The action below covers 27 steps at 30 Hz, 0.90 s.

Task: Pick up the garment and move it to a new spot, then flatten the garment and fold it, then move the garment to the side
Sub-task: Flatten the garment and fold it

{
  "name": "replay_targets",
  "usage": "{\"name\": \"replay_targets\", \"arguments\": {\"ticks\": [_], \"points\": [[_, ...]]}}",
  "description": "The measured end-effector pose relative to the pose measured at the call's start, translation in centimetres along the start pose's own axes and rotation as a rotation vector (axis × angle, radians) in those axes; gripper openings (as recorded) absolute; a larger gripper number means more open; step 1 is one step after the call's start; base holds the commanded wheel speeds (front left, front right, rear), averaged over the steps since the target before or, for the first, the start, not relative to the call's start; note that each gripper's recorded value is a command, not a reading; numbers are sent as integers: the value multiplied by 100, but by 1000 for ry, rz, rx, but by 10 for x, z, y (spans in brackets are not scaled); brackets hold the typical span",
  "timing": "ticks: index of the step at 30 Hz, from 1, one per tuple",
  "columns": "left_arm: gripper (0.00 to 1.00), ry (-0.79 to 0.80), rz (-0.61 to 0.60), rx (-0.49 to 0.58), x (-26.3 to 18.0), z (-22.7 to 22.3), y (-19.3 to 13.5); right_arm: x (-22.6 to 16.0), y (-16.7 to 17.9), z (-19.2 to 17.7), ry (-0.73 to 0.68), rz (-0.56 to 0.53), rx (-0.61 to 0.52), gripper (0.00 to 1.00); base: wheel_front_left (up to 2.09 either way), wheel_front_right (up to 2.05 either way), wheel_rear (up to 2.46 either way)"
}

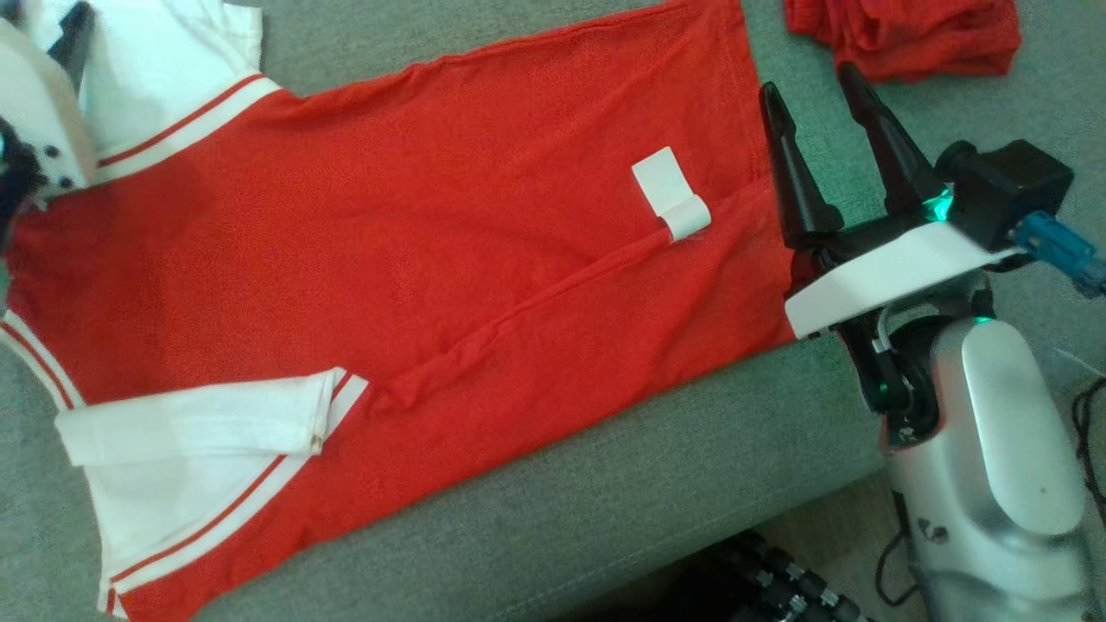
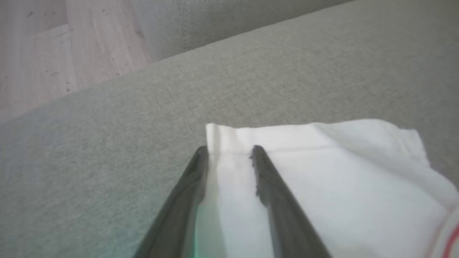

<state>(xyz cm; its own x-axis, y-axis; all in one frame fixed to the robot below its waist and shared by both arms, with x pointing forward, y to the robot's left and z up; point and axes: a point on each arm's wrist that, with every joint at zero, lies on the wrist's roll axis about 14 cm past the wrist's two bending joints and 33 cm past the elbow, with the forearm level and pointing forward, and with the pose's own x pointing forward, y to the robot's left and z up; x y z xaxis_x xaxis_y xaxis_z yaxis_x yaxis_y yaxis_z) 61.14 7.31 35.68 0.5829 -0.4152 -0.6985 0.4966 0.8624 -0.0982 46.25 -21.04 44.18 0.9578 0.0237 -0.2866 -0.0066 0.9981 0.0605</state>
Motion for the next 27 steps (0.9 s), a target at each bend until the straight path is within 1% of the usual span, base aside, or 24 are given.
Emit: {"name": "replay_targets", "arguments": {"ticks": [1,2,7,11,14,16,17,18,23,27], "points": [[8,9,-11,6,-2,-1,-3,0,0,1,-1,1,1,100,0,0,0],[0,18,-20,15,-3,-3,-7,-1,0,1,-2,1,2,100,0,0,0],[0,11,-26,31,-11,-5,-11,-1,1,5,-7,4,1,100,0,0,0],[0,-38,-18,32,-16,-1,-11,3,-1,10,-6,3,-15,100,0,0,0],[0,-118,-10,32,-25,12,-11,9,-6,15,11,2,-59,100,0,0,0],[0,-176,-5,29,-34,22,-11,14,-8,15,39,4,-79,100,0,0,0],[0,-228,-2,26,-43,30,-12,20,-10,11,83,5,-95,100,0,0,0],[0,-228,-2,26,-43,30,-12,20,-10,11,83,5,-95,100,0,0,0],[0,-341,-13,39,-68,47,-20,37,-16,2,187,8,-159,100,0,0,0],[0,-405,-13,50,-88,54,-22,53,-6,-2,243,33,-147,100,0,0,0]]}}
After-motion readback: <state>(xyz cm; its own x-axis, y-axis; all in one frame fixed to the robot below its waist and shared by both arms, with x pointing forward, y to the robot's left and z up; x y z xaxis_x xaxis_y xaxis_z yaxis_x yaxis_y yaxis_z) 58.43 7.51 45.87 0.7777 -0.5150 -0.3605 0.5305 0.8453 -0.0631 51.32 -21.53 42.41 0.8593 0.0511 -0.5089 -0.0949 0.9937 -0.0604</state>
